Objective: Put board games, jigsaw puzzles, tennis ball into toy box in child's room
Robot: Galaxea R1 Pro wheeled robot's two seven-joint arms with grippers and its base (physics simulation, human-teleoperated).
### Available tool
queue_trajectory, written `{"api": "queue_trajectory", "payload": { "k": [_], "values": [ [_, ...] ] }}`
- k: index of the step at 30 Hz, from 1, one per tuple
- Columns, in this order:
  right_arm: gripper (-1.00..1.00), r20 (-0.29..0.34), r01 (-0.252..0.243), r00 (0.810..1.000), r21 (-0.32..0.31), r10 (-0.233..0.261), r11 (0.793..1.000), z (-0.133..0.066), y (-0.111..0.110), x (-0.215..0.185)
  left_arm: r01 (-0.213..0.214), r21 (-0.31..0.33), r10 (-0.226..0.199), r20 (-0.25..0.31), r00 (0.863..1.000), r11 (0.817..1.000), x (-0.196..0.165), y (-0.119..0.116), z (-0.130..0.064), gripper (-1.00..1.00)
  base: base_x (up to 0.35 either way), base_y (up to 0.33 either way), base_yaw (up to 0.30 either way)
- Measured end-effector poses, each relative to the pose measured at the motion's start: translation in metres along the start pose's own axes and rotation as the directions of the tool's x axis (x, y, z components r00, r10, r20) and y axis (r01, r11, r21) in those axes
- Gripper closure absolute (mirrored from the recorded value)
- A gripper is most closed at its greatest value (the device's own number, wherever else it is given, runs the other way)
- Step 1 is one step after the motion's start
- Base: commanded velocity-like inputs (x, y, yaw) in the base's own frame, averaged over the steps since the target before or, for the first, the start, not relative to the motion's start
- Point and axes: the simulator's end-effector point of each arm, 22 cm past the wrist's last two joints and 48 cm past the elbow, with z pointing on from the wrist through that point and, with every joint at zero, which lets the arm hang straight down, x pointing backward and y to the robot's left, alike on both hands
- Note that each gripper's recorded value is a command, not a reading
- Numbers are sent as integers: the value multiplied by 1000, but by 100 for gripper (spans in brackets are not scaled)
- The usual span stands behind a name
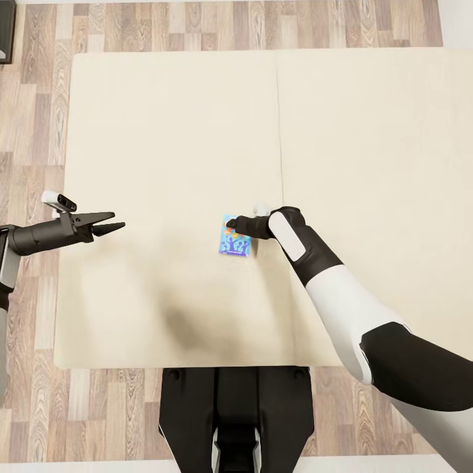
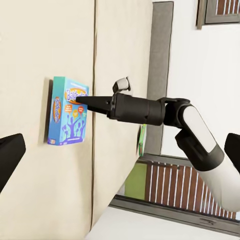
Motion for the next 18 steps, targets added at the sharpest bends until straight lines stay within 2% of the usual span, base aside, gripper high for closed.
{"api": "queue_trajectory", "payload": {
  "k": [10, 18],
  "values": [
    [-100, 0, -1, 1000, -1, 1, 1000, 0, 0, 0, 0, 0, 0, 2, 1000, 1000, 0, 0, 0, -100, 0, 2, 0],
    [-100, 4, 17, 1000, 16, -17, 1000, -1, -3, -2, -1, -2, 1, 1, 1000, 1000, 0, 0, -1, -100, 0, 80, 0]
  ]
}}
